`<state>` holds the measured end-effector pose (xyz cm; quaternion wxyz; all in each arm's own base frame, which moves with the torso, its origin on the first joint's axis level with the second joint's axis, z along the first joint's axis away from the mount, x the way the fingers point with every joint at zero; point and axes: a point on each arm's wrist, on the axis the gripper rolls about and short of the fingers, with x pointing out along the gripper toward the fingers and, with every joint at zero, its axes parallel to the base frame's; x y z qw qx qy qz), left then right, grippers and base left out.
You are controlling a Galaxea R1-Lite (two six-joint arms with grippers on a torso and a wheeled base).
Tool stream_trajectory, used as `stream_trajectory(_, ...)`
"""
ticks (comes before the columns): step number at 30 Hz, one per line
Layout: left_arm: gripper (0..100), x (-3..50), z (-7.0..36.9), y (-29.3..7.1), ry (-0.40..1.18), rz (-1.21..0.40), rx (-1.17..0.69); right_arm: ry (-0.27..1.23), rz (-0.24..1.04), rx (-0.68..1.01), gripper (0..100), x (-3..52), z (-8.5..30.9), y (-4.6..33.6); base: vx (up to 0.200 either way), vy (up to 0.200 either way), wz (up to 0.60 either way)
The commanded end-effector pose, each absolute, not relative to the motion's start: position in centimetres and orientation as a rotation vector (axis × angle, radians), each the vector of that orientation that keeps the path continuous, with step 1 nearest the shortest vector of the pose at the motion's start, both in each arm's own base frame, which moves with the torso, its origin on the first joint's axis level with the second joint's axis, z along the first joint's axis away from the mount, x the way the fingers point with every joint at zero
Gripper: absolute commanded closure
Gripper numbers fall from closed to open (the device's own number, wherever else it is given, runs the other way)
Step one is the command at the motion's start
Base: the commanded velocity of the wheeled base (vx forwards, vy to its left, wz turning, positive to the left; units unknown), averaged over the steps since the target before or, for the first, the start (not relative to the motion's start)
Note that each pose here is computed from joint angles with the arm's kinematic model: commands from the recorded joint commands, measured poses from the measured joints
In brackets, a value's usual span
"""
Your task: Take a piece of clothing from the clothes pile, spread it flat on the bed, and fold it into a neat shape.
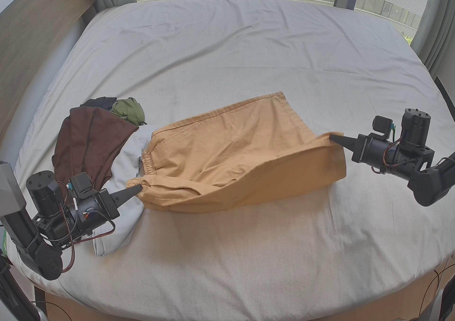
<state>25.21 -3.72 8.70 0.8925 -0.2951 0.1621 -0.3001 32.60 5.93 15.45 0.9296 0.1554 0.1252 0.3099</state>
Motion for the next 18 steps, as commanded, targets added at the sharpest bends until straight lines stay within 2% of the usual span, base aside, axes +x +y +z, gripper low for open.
stream_trajectory(1, 100, 26.0, 8.8, -3.7, 0.310, -0.596, -0.612, 0.220, 0.640, 0.311, 100, 34.4, 17.1, 6.6, 0.000, 0.000, 0.00)
stream_trajectory(18, 100, 27.5, 8.5, -3.6, 0.282, -0.530, -0.617, 0.186, 0.629, 0.304, 100, 39.2, 19.9, 7.8, 0.000, 0.000, 0.00)
